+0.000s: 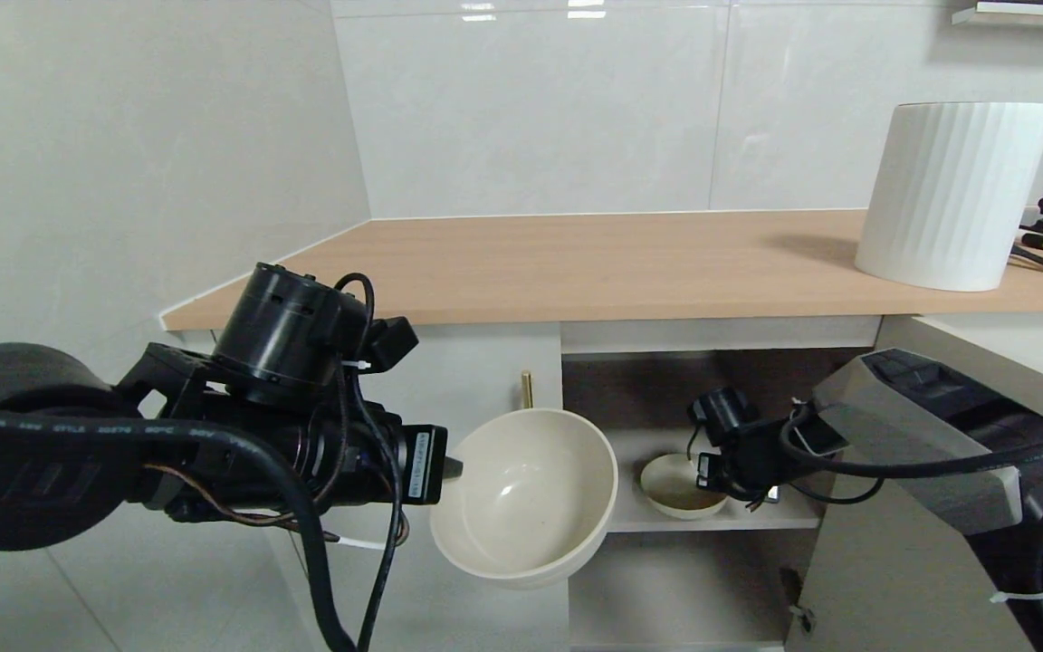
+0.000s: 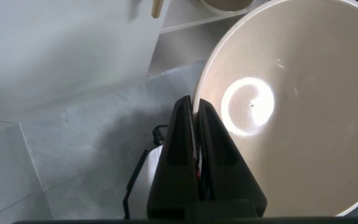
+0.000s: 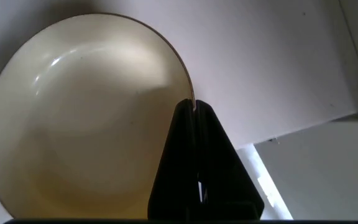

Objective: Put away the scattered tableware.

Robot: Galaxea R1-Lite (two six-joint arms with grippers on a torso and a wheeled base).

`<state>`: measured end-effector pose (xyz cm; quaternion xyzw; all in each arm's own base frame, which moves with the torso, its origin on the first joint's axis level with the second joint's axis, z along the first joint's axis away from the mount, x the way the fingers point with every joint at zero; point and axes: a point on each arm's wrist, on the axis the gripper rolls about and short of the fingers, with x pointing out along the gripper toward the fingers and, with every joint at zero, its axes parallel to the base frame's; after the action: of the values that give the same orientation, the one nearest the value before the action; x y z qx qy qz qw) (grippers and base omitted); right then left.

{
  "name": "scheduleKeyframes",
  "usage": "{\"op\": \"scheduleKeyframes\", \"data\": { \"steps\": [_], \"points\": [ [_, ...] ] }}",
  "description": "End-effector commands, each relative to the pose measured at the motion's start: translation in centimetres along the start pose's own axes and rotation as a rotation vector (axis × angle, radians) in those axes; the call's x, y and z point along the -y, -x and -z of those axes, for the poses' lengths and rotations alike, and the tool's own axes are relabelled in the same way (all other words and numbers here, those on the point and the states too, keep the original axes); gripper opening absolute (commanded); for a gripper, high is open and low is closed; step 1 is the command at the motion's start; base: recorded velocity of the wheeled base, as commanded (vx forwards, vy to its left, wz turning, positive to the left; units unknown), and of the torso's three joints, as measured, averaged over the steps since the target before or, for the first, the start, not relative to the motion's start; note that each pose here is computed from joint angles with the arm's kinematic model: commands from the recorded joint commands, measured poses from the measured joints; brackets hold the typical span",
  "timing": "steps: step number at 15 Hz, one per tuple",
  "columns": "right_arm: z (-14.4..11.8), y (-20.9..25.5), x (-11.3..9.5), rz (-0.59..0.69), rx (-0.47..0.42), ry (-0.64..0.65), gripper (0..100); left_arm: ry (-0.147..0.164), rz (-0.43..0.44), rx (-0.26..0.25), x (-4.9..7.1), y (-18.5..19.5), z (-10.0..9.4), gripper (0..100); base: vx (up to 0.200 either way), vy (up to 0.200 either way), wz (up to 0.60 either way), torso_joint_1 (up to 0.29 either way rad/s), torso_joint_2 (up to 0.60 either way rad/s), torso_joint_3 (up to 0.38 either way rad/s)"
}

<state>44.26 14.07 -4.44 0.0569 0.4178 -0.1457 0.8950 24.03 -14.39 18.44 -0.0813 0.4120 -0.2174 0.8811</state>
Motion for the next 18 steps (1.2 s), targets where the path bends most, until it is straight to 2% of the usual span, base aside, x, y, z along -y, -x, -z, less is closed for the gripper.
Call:
{"op": "scheduleKeyframes", "data": {
  "steps": [1, 9, 10, 14, 16, 17, 18],
  "points": [
    [0.1, -0.8, -0.3, 0.001, 0.003, -0.002, 0, 0.0, -0.003, -0.005, 0.0, -0.2, 0.0, 0, 0.0, 0.0, 0.0, 0.0, 0.0, 0.0],
    [-0.9, -1.4, -0.3, 0.023, 0.048, -0.035, 0, 0.0, -0.003, -0.005, 0.0, -0.2, 0.0, 0, 0.0, 0.0, 0.0, 0.0, 0.0, 0.0],
    [-0.9, -1.4, -0.4, 0.023, 0.048, -0.04, 100, 0.003, -0.004, -0.004, -0.1, -0.2, 0.0, 0, 0.0, 0.0, 0.0, 0.0, 0.0, 0.0],
    [-1.3, -1.0, -0.4, 0.016, 0.058, -0.074, 100, 0.0, -0.004, -0.004, 0.0, -0.2, 0.0, 0, 0.0, 0.0, 0.0, 0.0, 0.0, 0.0],
    [-2.3, 0.7, -0.1, 0.008, 0.067, -0.108, 100, 0.0, -0.006, -0.005, 0.0, -0.3, 0.0, 0, 0.0, 0.0, 0.0, 0.0, 0.0, 0.0],
    [-2.6, 2.7, 0.3, -0.005, 0.059, -0.119, 100, 0.001, -0.019, -0.013, -0.1, -0.7, 0.1, 0, 0.0, 0.0, 0.0, 0.0, 0.0, 0.0],
    [-2.2, 6.5, 0.3, -0.078, 0.02, -0.093, 100, -0.007, -0.062, -0.031, 0.0, -1.8, 0.4, 0, 0.0, 0.0, 0.0, 0.0, 0.0, 0.0]
  ]
}}
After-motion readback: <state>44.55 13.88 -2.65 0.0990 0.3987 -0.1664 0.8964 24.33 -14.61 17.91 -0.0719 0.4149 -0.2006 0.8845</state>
